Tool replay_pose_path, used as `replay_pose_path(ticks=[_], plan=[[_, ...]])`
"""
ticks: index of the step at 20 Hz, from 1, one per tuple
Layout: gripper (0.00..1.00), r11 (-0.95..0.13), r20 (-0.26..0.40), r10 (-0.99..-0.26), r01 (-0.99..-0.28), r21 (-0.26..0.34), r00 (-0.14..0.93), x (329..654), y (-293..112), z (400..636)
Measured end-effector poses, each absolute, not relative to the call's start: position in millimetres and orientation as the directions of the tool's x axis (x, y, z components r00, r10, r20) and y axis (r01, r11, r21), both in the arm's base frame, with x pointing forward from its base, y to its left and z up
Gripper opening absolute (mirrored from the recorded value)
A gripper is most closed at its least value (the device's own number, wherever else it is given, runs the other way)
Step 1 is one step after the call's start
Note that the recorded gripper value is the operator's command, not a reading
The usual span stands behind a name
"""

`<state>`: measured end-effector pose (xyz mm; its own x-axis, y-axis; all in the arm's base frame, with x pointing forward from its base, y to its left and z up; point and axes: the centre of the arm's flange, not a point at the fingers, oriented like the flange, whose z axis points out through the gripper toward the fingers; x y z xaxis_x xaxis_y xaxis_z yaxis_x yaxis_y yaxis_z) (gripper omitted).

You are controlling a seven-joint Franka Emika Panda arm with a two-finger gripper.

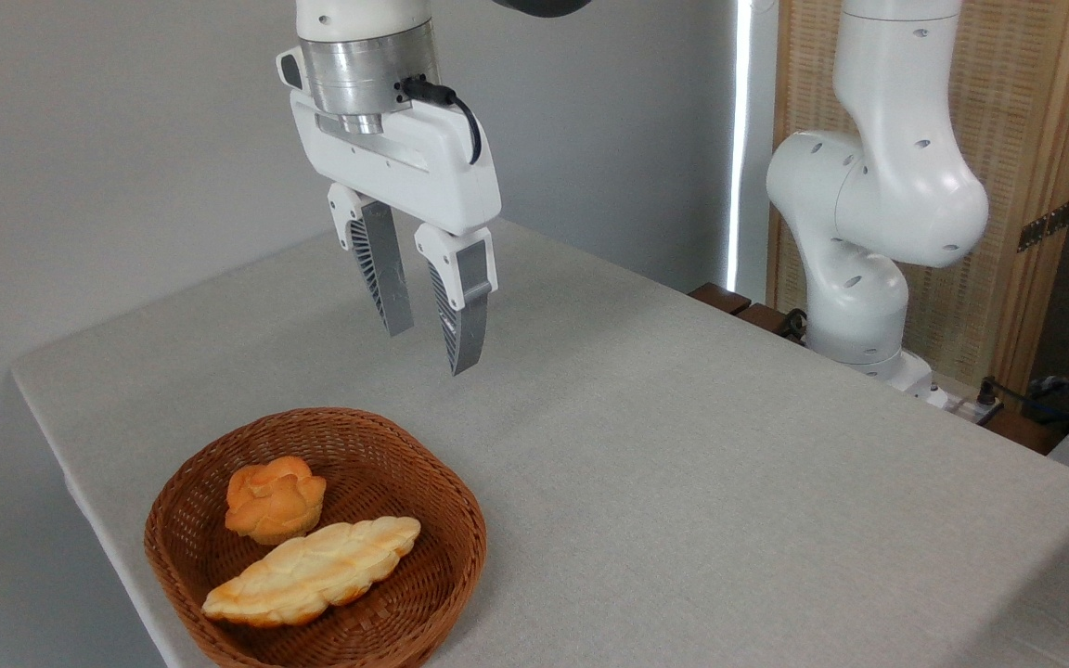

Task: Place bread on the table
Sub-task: 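Lower the open gripper down into the basket over the long flat bread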

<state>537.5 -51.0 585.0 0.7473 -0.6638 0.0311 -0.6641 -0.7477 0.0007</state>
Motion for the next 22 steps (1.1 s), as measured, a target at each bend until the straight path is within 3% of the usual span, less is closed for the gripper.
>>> replay_pose_path(ticks=[18, 22], plan=[[1.0, -0.745, 0.02, -0.667, -0.667, 0.009, 0.745, 541.1, -53.8, 576.9], [1.0, -0.745, 0.074, -0.666, -0.666, -0.031, 0.742, 548.3, -54.5, 582.5]])
